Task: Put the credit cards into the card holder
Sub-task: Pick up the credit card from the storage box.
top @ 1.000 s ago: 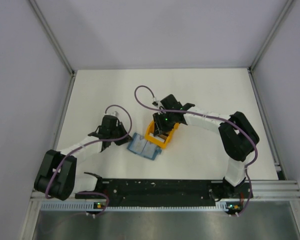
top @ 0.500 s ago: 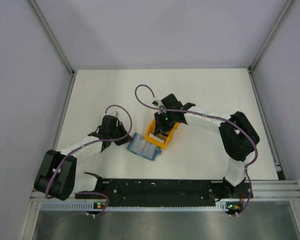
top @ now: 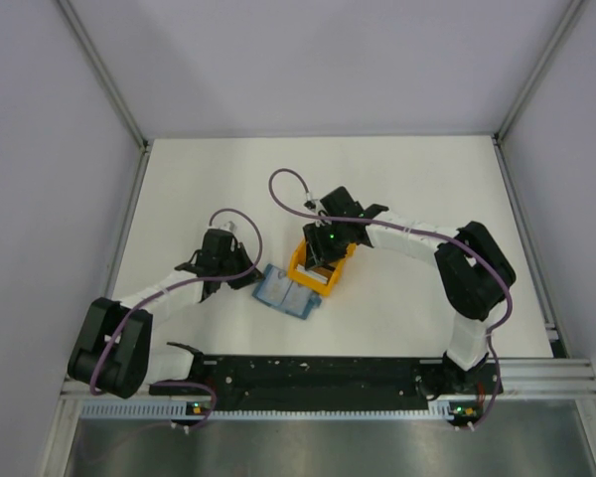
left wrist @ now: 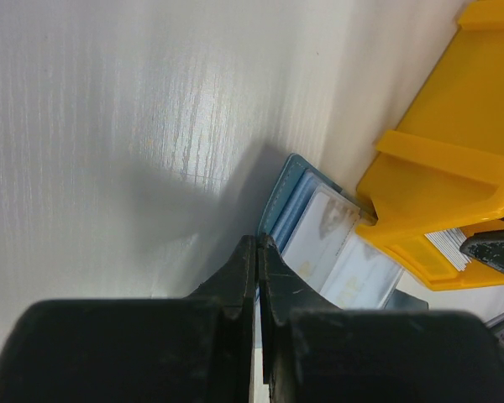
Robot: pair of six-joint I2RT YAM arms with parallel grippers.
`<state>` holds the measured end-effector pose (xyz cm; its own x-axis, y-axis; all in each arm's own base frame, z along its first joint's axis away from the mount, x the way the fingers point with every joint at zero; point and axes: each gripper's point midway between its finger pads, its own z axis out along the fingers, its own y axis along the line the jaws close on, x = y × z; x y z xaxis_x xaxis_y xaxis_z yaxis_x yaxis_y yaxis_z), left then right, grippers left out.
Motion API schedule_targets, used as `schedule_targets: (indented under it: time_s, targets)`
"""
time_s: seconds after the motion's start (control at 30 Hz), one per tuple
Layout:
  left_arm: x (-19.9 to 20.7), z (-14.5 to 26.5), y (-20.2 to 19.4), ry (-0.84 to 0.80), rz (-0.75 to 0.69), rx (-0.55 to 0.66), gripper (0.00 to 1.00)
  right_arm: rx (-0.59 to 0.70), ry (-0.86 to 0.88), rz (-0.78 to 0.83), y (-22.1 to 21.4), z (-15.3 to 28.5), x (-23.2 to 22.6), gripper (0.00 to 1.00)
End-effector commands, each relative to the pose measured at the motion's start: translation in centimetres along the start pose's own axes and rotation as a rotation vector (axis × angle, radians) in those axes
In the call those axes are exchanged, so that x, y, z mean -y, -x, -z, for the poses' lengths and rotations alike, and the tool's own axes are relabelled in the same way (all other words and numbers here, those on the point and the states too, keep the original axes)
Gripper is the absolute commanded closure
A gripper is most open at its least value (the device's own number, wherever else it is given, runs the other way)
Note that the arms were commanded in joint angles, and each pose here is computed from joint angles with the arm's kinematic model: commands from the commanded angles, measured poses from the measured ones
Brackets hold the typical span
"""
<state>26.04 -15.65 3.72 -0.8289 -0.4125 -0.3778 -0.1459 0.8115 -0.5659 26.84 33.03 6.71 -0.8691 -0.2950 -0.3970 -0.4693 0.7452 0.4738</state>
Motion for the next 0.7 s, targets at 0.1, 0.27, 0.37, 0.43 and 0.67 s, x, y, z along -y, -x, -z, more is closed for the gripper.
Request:
schedule_targets:
  time_s: [0.1, 0.27, 0.37, 0.43, 0.67]
  targets:
    - [1.1, 0.0, 1.2, -0.04, 0.0, 0.038, 1.0, 0.034, 0.011, 0.016, 1.7, 0.3, -0.2, 0.48]
    - [1.0, -0.1, 1.2, -0.041, 0.001, 0.036, 1.0, 0.0, 0.039, 0.011, 1.2, -0.6, -0.3, 0.46]
    - [1.1, -0.2, 1.3, -0.043, 0.002, 0.036, 1.0, -0.017, 0.059, 0.009, 0.7, -0.7, -0.5, 0.48]
    - [1.2, -0.2, 1.3, -0.044, 0.003, 0.037, 1.0, -0.024, 0.086, 0.019, 0.6, -0.6, -0.9, 0.51]
    - [1.1, -0.2, 1.3, -0.043, 0.002, 0.036, 1.0, -0.013, 0.162, 0.027, 1.0, 0.8, -2.8, 0.58]
